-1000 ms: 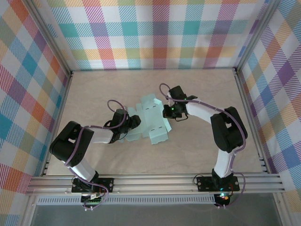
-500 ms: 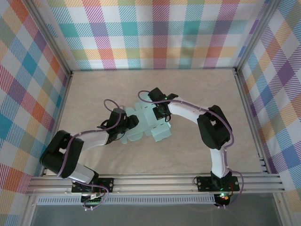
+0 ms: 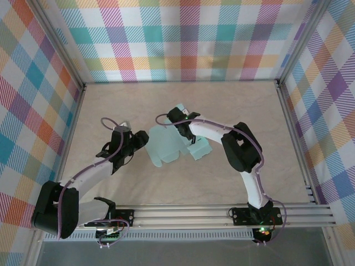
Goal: Fold the paper box
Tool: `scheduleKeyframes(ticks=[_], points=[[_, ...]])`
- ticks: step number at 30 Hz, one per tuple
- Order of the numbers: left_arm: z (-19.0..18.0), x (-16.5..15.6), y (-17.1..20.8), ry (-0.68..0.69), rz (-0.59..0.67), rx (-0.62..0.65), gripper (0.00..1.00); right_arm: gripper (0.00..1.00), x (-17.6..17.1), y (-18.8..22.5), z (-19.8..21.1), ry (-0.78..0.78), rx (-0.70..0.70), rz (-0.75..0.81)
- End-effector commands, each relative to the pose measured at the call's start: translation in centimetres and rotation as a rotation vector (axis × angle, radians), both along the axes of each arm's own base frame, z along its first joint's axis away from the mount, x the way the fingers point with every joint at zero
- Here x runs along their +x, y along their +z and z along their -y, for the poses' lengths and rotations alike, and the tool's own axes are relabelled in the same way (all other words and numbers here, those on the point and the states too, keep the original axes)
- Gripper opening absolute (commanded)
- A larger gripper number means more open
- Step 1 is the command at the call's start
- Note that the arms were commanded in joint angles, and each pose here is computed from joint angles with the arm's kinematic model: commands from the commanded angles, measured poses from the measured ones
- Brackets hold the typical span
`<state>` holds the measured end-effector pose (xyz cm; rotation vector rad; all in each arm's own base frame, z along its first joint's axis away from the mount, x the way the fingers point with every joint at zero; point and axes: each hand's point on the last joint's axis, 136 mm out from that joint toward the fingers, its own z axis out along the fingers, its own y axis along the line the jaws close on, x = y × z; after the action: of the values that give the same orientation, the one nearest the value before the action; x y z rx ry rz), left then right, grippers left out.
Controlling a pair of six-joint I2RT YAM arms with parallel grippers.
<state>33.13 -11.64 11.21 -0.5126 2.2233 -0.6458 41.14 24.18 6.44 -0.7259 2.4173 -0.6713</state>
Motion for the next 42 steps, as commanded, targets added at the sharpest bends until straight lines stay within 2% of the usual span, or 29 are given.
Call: scheduleKeyframes(ticks=[1, 9, 13, 17, 21, 27, 31, 35, 39, 42], points=[[-0.7, -0.9, -1.1, -0.006, -0.031, 0.038, 0.54, 0.0, 0.3, 0.1, 0.8, -0.012, -0.124, 0.05], [-0.6, -1.1, -1.3, -0.015, -0.031, 0.037, 0.57, 0.0, 0.6, -1.0, 0.6, -0.016, -0.213, 0.106], [-0.6, -1.3, -1.5, -0.02, -0.034, 0.036, 0.58, 0.0, 0.5, -0.7, 0.4, -0.021, -0.2, 0.109], [-0.6, -1.5, -1.2, -0.034, -0.022, 0.047, 0.59, 0.0, 0.0, 0.1, -0.4, 0.001, -0.015, 0.062], [-0.4, -1.3, -0.7, -0.055, 0.006, 0.052, 0.61, 0.0, -1.7, -0.4, -2.4, 0.098, 0.225, -0.118], [1.0, -0.5, 2.1, -0.178, 0.126, 0.099, 0.67, 0.0, -2.5, 0.9, -1.8, 0.108, 0.493, -0.255], [3.1, 0.9, 4.6, -0.33, 0.277, 0.159, 0.63, 0.0, -2.2, 2.1, -1.0, 0.11, 0.61, -0.291], [4.2, 3.4, 6.8, -0.392, 0.383, 0.244, 0.75, 0.0, -2.8, 2.9, -0.7, 0.118, 0.728, -0.37], [6.3, 5.4, 8.2, -0.527, 0.429, 0.291, 0.78, 0.0, -3.2, 3.8, -0.3, 0.107, 0.857, -0.439], [8.7, 6.5, 9.2, -0.659, 0.486, 0.272, 0.8, 0.0, -3.5, 4.4, 0.0, 0.104, 0.925, -0.481]])
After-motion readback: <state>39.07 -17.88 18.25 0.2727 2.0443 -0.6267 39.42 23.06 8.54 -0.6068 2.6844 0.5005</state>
